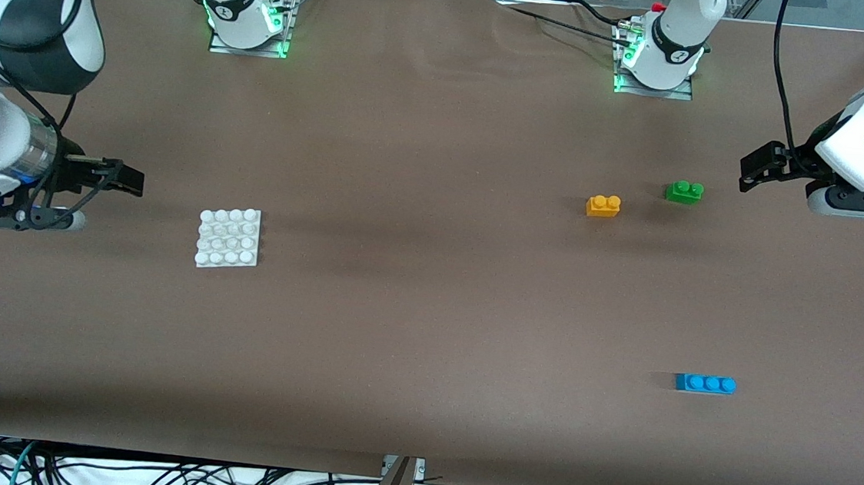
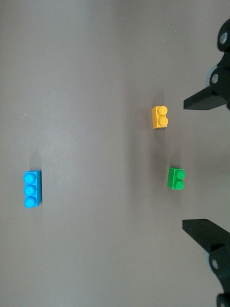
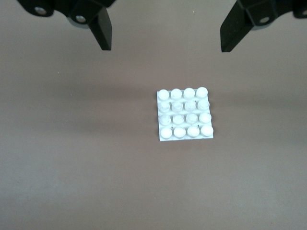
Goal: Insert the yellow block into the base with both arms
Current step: 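Reach the right gripper down onto the white base plate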
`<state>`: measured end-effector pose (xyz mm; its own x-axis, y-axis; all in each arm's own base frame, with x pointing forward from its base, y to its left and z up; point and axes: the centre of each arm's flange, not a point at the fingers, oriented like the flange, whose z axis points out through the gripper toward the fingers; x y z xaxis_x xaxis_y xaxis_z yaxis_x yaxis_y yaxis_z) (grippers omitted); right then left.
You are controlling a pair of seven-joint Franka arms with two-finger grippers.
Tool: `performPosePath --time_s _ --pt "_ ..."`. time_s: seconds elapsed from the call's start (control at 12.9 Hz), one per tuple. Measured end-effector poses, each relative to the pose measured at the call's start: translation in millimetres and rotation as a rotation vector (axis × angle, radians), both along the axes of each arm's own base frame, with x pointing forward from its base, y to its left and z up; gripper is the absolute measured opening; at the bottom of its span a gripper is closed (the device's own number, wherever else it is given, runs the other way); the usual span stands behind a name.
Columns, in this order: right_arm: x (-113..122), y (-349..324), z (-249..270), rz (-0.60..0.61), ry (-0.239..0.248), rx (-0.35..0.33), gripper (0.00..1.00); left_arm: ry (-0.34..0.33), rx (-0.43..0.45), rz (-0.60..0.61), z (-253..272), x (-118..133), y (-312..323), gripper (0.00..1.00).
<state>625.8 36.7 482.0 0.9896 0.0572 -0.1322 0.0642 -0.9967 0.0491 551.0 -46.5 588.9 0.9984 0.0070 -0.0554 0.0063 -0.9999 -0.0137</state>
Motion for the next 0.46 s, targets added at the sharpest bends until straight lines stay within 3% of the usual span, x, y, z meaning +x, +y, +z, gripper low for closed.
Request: performPosePath --time_s 0.46 --pt "-4.2 4.9 -89.6 0.015 -0.057 0.012 1.00 -0.001 0.000 -0.009 0.4 0.1 -5.1 1.00"
